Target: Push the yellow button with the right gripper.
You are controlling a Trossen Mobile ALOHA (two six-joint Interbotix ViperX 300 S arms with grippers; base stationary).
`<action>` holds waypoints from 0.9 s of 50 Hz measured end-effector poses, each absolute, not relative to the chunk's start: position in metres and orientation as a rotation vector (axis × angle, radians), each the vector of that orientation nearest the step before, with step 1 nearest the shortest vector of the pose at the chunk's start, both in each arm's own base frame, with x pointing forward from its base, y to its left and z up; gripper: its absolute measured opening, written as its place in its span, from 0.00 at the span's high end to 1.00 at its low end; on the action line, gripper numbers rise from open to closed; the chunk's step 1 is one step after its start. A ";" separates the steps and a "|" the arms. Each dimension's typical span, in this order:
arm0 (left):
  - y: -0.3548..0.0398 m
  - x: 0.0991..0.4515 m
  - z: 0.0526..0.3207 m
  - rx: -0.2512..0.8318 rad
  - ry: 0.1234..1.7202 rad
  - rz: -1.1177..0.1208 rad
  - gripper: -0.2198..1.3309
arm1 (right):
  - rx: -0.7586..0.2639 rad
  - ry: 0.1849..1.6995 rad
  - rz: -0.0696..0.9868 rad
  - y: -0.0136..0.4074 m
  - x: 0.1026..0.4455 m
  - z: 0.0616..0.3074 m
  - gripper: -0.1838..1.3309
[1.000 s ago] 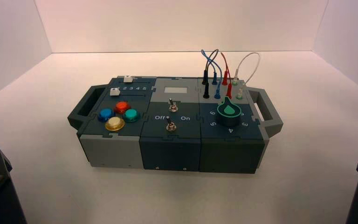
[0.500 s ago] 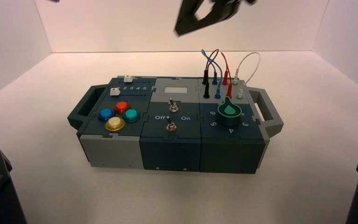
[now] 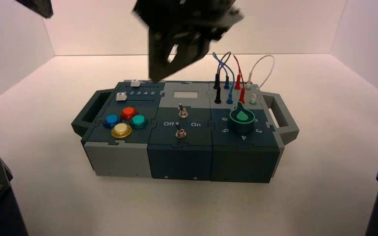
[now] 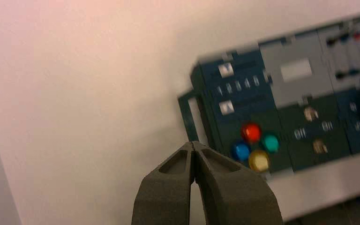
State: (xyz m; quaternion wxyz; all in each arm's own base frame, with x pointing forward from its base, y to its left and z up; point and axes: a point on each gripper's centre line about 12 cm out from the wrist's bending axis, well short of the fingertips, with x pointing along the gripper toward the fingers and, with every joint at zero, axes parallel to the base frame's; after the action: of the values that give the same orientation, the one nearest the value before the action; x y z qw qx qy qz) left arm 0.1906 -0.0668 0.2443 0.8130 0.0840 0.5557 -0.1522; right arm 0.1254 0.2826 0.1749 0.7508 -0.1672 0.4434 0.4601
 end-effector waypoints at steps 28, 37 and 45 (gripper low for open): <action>-0.063 0.171 0.234 0.223 1.300 -0.334 0.96 | -0.414 1.132 0.985 0.339 0.133 0.125 0.97; -0.062 0.167 0.229 0.228 1.317 -0.333 0.96 | -0.420 1.140 0.984 0.353 0.138 0.117 0.97; -0.061 0.165 0.231 0.228 1.309 -0.333 0.96 | -0.426 1.149 0.980 0.361 0.141 0.110 0.97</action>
State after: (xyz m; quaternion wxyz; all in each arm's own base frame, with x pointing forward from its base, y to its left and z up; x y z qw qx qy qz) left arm 0.1650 -0.0611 0.2309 0.7745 0.1055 0.6044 -0.1539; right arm 0.1413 0.3607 0.1102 0.7075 -0.1919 0.5174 0.4414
